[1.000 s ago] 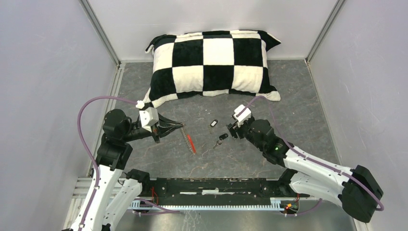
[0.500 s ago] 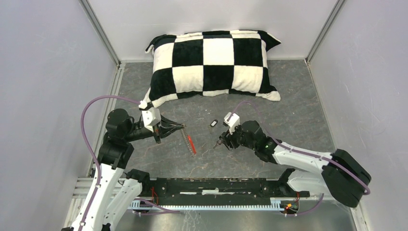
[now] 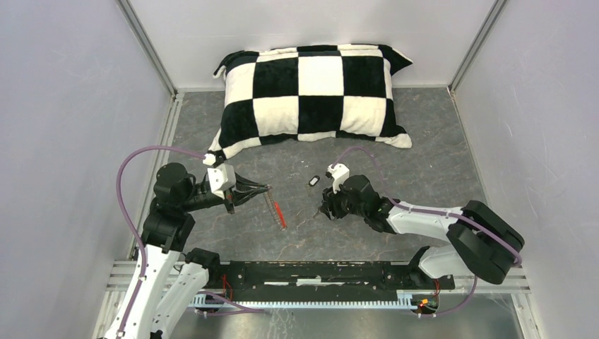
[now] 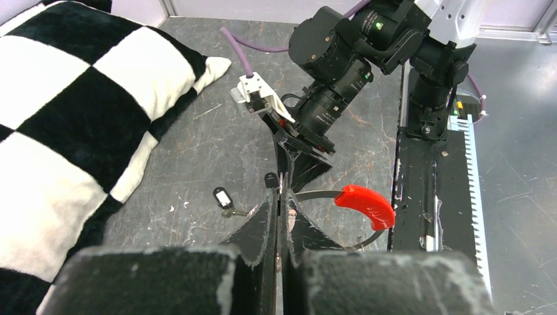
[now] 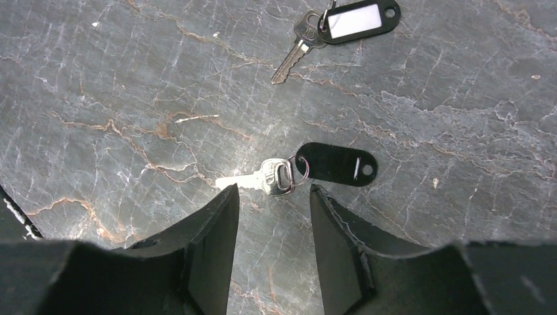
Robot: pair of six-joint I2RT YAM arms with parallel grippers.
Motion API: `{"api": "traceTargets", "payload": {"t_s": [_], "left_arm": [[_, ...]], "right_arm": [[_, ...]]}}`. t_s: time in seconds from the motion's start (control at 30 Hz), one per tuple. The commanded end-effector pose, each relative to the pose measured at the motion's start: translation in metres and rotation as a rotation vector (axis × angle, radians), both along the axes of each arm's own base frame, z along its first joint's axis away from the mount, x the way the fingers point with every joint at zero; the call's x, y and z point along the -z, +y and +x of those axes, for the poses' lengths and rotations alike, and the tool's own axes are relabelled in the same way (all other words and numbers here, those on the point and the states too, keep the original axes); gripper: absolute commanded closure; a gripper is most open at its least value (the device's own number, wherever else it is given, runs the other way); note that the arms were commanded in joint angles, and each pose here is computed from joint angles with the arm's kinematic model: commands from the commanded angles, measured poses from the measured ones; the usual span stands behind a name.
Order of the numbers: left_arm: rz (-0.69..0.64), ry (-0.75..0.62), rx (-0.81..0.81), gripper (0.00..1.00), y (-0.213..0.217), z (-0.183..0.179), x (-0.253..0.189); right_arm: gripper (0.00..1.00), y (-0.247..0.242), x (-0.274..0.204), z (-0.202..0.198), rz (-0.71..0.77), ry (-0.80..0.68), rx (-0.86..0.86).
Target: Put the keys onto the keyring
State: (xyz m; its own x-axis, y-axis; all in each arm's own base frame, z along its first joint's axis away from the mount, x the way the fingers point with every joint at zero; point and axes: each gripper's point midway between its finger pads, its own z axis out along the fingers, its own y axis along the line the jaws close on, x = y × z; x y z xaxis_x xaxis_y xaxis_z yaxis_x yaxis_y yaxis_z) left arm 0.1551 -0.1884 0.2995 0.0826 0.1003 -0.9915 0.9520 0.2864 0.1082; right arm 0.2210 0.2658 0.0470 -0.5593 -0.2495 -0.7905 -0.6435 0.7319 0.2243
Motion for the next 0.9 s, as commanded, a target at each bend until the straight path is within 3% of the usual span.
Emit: {"api": "traceTargets", "payload": {"t_s": [0.0,0.53,0.87], "left_arm": [[0.011,-0.053,-0.005,0.98,0.002,0.001,-0.002],[0.003,-0.068,0.005,0.98,0.002,-0.004,-0.009],[0.018,-0.07,-0.019,0.98,0.004,0.002,-0.001]], "right_arm": [[0.51,0.013,-0.015,0.018,0.052,-0.014,0.055],[0.64,0.012,0.011,0.027,-0.028,0.016,0.088],[0.87,0.02,0.004,0.03,-0.004,0.004,0.063]]}}
